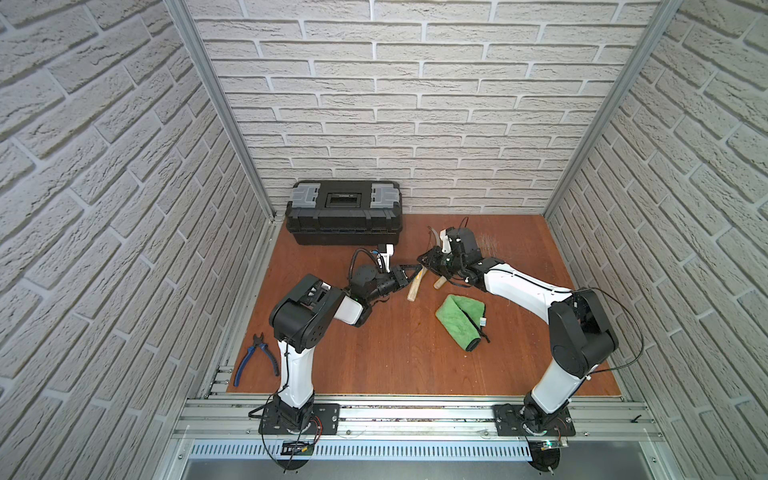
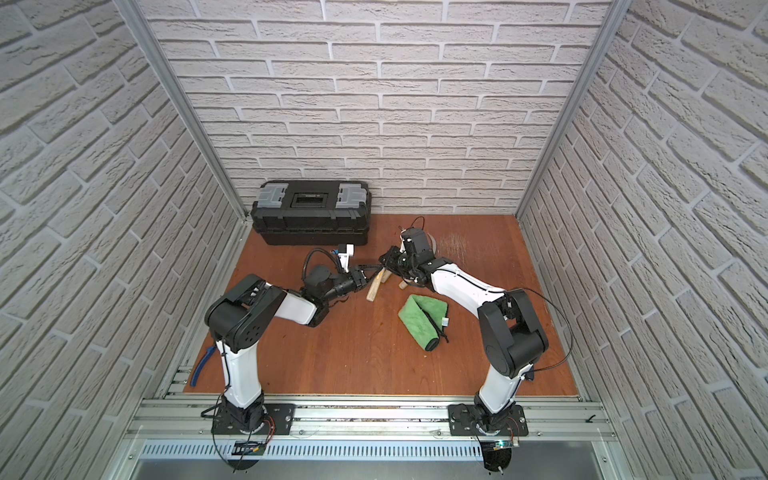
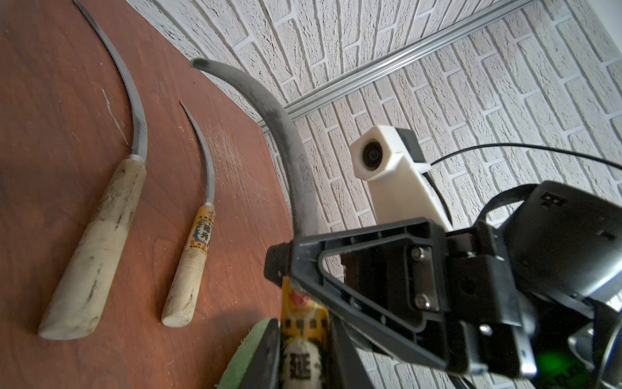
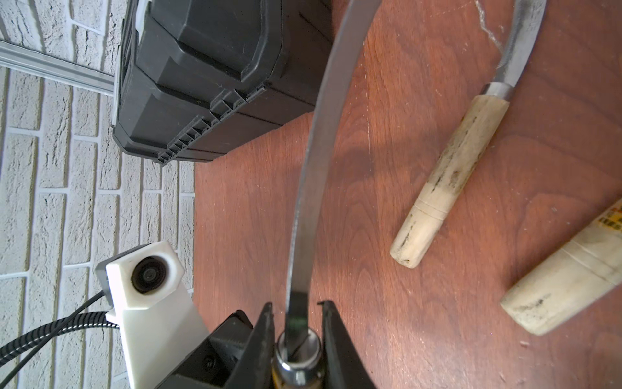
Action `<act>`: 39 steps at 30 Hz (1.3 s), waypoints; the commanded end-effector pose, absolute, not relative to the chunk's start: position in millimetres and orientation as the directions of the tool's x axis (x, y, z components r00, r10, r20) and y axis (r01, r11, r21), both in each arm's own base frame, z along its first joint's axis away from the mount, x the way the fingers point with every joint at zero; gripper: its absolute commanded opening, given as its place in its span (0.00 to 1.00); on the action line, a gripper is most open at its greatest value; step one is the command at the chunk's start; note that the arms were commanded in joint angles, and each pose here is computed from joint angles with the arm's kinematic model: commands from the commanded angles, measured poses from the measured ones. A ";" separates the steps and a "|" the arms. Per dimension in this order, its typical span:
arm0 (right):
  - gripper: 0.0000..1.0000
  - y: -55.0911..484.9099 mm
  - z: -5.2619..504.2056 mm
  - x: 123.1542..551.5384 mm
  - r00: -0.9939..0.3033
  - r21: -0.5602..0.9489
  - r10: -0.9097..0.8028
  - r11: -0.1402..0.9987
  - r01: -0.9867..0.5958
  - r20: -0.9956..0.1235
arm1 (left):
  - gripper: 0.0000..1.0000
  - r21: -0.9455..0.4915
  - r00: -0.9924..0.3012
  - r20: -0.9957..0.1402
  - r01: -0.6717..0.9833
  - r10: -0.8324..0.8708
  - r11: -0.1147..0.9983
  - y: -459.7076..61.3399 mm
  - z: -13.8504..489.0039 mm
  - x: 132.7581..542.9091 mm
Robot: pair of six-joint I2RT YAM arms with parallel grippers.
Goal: Wipe small sickles with rags
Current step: Adjust the small sickle.
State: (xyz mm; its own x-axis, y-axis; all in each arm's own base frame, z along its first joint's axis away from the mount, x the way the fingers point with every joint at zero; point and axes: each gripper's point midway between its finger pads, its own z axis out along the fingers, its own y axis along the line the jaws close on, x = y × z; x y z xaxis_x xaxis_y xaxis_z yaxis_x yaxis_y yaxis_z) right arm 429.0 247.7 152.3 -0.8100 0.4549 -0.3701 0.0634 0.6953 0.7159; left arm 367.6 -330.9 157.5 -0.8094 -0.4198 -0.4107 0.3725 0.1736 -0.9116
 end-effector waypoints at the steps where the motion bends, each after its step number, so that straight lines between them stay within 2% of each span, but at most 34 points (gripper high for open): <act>1: 0.03 252.0 168.4 426.0 -0.791 0.737 0.465 0.675 0.027 -0.397 | 0.20 -0.870 -0.770 -0.476 0.482 -0.424 0.101 -333.3 191.1 360.8; 12: 0.03 245.7 190.9 434.4 -0.740 0.734 0.503 0.679 0.019 -0.447 | 0.36 -0.861 -0.789 -0.490 0.506 -0.371 0.063 -345.9 200.8 335.7; 21: 0.03 246.5 196.5 433.3 -0.739 0.715 0.483 0.699 0.002 -0.470 | 0.35 -0.870 -0.821 -0.479 0.492 -0.310 0.039 -365.9 191.5 315.0; 29: 0.03 246.7 201.7 431.2 -0.735 0.698 0.468 0.716 -0.011 -0.491 | 0.29 -0.872 -0.828 -0.474 0.490 -0.299 0.027 -370.8 192.4 313.5; 39: 0.03 240.5 210.8 430.9 -0.708 0.625 0.425 0.780 -0.028 -0.564 | 0.30 -0.876 -0.834 -0.468 0.483 -0.293 0.024 -373.0 191.2 310.0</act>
State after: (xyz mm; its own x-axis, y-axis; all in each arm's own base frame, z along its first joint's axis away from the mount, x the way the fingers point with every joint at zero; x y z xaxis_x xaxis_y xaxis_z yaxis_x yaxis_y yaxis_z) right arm 425.1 241.3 171.6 -0.7727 0.4219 -0.4742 0.0336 0.7732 0.6333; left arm 327.4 -364.6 159.9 -0.8597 -0.3203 -0.3978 0.3789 0.1223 -0.9173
